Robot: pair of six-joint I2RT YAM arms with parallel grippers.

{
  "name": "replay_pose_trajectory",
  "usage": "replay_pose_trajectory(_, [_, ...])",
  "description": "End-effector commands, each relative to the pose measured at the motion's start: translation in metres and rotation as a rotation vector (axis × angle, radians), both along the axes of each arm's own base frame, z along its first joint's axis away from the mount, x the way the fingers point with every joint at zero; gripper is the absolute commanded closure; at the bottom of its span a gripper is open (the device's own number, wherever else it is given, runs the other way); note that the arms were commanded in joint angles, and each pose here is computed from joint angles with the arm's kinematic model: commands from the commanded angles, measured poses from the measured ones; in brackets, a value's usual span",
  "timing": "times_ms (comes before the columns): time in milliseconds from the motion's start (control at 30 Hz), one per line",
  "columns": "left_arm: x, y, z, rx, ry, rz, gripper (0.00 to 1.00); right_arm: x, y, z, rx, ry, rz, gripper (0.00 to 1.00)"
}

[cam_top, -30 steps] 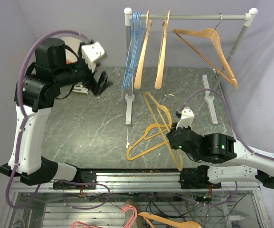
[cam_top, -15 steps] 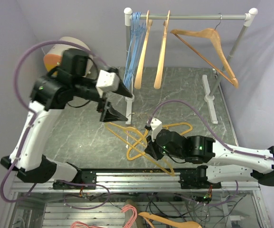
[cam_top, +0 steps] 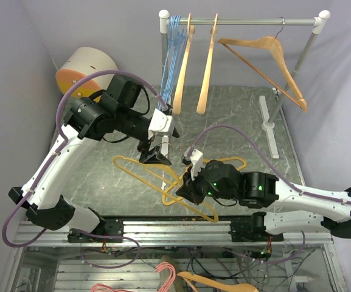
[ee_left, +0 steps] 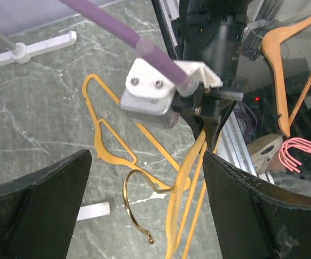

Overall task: Organize the hangers
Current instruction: Pick up the hanger at the center of the board.

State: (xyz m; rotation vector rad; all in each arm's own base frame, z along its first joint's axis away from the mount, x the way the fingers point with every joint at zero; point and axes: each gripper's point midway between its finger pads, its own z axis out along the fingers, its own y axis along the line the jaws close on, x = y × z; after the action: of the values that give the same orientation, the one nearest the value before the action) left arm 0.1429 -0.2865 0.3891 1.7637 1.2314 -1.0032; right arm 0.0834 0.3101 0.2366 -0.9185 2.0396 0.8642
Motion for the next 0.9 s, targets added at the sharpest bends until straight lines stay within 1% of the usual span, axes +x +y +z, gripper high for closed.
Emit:
replay_pose_trajectory(0, [-0.001,0.007,-0.005,0.032,-0.069,-0.026,0.05,-0.007,0.002,0.016,0.074,-0.008,0.048,1.00])
replay_pose_trajectory(133, [-0.003,0.015,-0.014,0.070,-0.117,-0.059,0.06,-0.013,0.004,0.021,0.094,-0.001,0.086,1.00])
replay_pose_trajectory(200, [-0.003,0.019,-0.018,0.086,-0.151,-0.081,0.07,-0.016,0.002,0.009,0.071,0.013,0.100,1.00])
replay_pose_trajectory(433, [0.004,0.024,-0.023,0.124,-0.227,-0.090,0.23,-0.027,0.002,-0.005,0.051,0.037,0.162,1.00])
replay_pose_trajectory(633, [0.019,0.025,-0.037,0.177,-0.263,-0.066,0.27,-0.032,0.000,-0.003,0.065,0.038,0.185,1.00])
replay_pose_trajectory(867, [0.033,0.029,-0.052,0.227,-0.283,-0.044,0.28,-0.034,-0.007,0.001,0.077,0.036,0.179,1.00])
